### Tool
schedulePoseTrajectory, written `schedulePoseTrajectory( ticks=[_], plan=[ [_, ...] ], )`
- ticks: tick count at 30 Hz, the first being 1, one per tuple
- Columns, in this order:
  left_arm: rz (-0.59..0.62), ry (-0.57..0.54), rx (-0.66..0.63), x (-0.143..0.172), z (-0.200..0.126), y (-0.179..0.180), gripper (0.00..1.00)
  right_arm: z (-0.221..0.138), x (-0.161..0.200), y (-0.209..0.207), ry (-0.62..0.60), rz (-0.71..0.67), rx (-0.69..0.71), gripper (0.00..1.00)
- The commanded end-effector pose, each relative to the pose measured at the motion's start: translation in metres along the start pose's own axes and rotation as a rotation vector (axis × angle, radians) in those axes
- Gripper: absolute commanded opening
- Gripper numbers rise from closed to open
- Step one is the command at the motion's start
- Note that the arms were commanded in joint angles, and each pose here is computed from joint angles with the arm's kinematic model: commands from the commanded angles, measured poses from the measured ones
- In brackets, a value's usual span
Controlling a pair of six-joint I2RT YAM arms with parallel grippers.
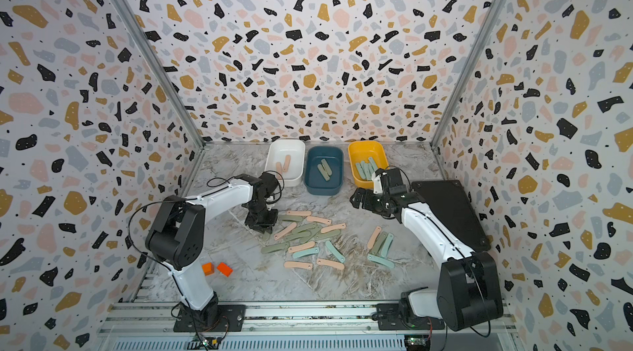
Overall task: Place the fruit knives into the storage box by color
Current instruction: Pick up the fruit knife from the center of the board.
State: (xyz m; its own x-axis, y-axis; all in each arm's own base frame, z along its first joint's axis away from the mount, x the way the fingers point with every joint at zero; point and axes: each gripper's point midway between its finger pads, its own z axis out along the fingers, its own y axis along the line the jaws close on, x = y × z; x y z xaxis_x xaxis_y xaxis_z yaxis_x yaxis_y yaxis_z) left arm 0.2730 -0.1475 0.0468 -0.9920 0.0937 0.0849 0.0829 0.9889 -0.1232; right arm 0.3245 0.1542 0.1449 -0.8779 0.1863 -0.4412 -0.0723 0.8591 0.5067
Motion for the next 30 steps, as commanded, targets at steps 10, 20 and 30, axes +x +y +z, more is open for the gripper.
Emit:
schedulePoseTrajectory(
  ticks=[10,20,30],
  plan=[
    [0.081,-0.138,0.251,0.007,-0.046,-0.072,0.11,0.044,0.018,0.089,0.083,-0.013,-0.234,0.92],
    [0.156,-0.224,0.401,0.011,-0.072,-0.106,0.09,0.071,0.016,0.151,0.122,0.028,-0.431,0.71],
    [0.171,-0.228,0.409,0.014,-0.070,-0.107,0.08,0.084,0.034,0.197,0.184,-0.014,-0.505,0.61]
  ],
)
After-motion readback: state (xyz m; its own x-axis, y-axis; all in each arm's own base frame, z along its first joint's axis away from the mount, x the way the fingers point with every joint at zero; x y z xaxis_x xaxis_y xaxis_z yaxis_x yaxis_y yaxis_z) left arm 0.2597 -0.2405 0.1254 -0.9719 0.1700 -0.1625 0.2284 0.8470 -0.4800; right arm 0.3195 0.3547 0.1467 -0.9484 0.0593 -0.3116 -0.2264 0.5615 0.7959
